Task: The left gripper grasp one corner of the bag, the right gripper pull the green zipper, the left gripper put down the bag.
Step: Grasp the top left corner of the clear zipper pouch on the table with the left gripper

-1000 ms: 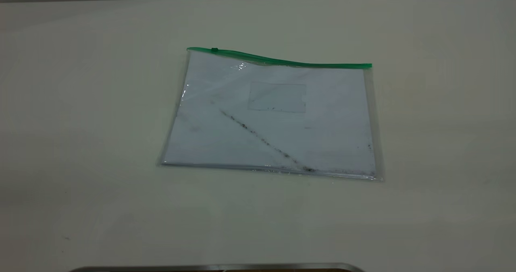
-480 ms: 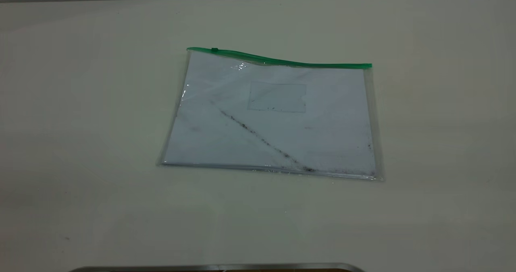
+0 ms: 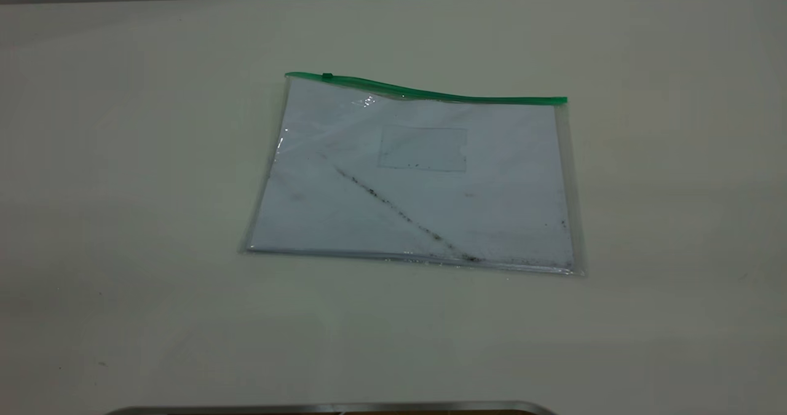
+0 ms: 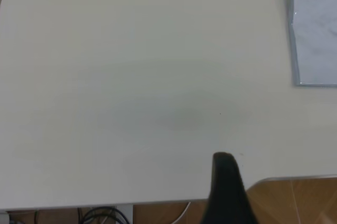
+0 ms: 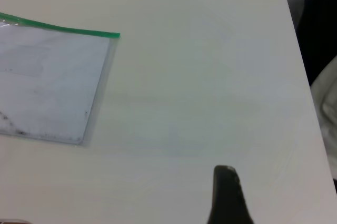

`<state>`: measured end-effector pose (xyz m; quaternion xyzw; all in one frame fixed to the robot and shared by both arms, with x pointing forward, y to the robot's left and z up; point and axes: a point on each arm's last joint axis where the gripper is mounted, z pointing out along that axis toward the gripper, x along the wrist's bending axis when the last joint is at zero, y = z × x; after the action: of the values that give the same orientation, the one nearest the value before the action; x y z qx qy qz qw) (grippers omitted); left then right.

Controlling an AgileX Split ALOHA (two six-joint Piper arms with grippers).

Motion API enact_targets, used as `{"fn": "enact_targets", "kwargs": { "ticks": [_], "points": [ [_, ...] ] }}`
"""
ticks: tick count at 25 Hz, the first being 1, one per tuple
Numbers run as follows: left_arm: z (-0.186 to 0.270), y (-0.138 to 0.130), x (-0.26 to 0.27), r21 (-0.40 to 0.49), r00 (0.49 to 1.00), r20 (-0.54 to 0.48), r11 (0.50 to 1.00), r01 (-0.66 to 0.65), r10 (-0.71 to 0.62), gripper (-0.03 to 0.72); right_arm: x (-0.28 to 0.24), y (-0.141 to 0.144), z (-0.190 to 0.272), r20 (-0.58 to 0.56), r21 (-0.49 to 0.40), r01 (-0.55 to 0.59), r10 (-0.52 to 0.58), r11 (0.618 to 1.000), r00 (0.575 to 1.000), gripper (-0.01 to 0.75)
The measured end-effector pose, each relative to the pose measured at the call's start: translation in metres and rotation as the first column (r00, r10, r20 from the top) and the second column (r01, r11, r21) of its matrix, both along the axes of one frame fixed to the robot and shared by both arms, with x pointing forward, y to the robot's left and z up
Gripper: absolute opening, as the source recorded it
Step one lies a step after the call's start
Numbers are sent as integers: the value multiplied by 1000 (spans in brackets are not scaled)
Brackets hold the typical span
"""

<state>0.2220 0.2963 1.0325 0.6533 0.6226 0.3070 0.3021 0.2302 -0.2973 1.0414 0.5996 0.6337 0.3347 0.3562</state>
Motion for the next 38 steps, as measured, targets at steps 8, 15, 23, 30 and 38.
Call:
{"fn": "enact_targets", "kwargs": {
  "ticks": [8,15,23,30,38],
  "points": [
    [0,0,0,-1,1000,0,1000,-1,1,590,0,0,0,0,0,0,0,1000,1000,536],
    [0,0,0,-1,1000,0,1000,-1,1,590,0,0,0,0,1,-1,1,1000,1000,536],
    [14,4,24,10,998,-61,999,-33,33,590,0,0,6,20,-2,3,-3,1000,1000,536],
    [33,7,87,14,993,-115,999,-36,37,590,28,-1,34,-53,16,16,-15,1000,998,536],
    [32,3,171,-115,978,-208,992,-42,17,590,80,1,38,-188,50,14,-4,999,982,536]
  ]
}}
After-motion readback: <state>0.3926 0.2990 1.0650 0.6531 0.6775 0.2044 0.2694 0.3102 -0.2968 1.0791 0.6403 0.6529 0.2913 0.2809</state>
